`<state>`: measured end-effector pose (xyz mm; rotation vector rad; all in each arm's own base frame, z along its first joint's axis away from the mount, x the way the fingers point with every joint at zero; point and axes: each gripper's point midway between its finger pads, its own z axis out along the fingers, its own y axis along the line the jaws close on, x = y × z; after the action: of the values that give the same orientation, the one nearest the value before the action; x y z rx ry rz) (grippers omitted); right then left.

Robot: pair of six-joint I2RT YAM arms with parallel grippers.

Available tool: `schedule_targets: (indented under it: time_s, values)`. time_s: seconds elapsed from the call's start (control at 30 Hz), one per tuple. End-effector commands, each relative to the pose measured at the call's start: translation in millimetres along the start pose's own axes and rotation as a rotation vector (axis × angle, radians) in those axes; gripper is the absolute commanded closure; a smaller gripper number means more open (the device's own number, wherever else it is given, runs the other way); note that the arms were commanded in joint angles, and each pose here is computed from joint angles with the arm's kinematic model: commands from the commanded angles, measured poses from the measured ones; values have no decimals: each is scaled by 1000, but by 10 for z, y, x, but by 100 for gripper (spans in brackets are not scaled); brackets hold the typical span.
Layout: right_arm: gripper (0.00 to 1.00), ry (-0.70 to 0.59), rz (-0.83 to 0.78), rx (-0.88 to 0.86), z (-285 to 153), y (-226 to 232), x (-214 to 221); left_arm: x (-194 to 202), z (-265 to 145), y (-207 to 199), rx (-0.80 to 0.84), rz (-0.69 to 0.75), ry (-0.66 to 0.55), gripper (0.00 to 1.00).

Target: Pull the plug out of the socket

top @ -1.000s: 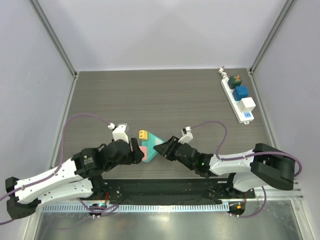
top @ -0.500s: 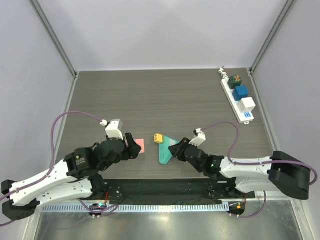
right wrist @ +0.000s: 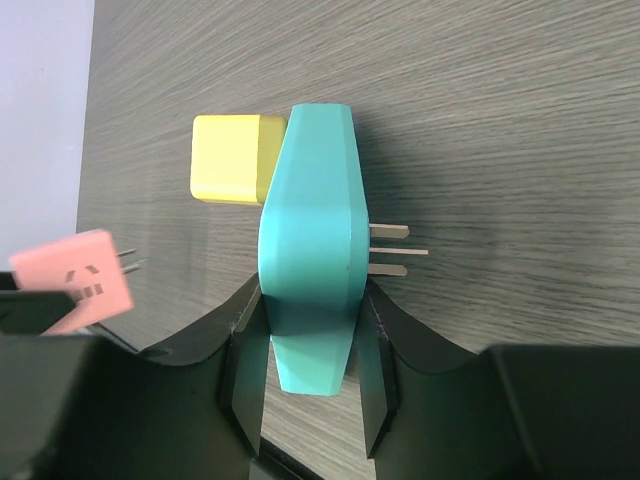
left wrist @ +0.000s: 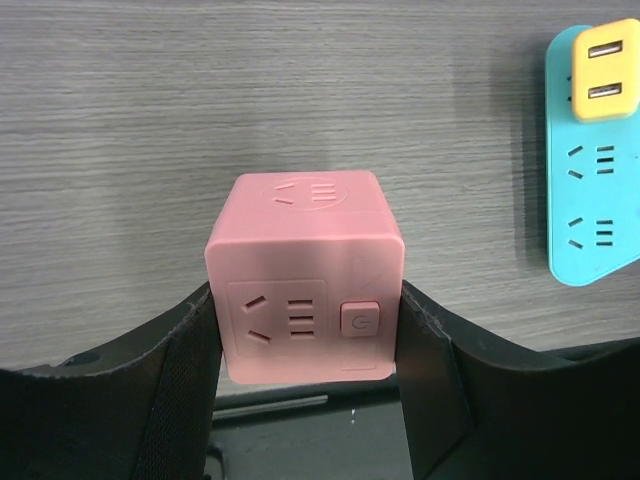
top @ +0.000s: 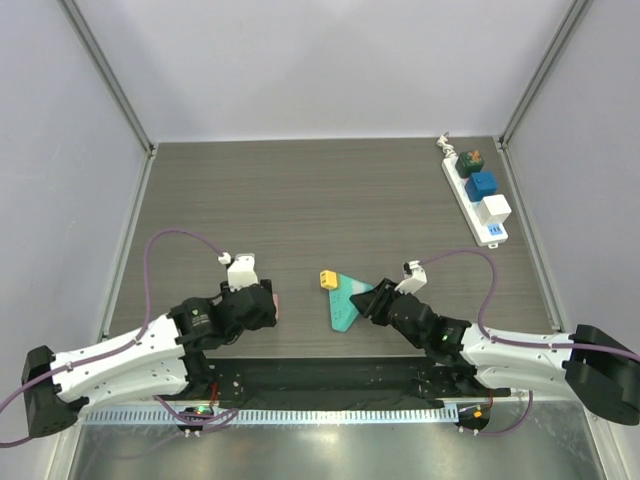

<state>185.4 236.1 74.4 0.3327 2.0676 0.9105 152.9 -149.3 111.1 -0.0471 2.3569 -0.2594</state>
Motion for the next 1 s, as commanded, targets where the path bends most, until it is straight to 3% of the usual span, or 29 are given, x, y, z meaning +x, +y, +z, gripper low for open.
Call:
schedule_targets:
  time_s: [0.0, 0.1, 0.3, 0.53, 0.67, 0.77, 0.83, 0.9, 0.97]
  values:
    - [99, 3, -26, -39, -8, 46, 0, -255, 88, -238, 98, -68, -129, 100]
    - [99, 28, -29, -48, -2, 69, 49, -477, 225, -230, 100, -159, -237, 100]
    - [99, 39, -13, -73, 4, 115, 79, -896, 728, 0, 30, -263, -269, 100]
    - [99, 37, -10, -87, 5, 155, 67, -1581, 1298, -252, 97, -227, -367, 100]
    - [99, 34, -21, -83, 16, 152, 50, -1608, 1713, -414, 118, -168, -323, 99]
    - [99, 34, -29, -80, 31, 175, 24, -1708, 1842, -486, 131, -191, -306, 89]
    - [99, 35, -32, -76, 50, 178, 16, -1712, 1930, -483, 119, -213, -285, 65]
    - [99, 41, -32, -79, 62, 183, 26, -1630, 1976, -426, 82, -216, -245, 33]
    - [99, 49, -30, -73, 89, 157, 49, -1677, 1971, -399, 58, -213, -248, 23]
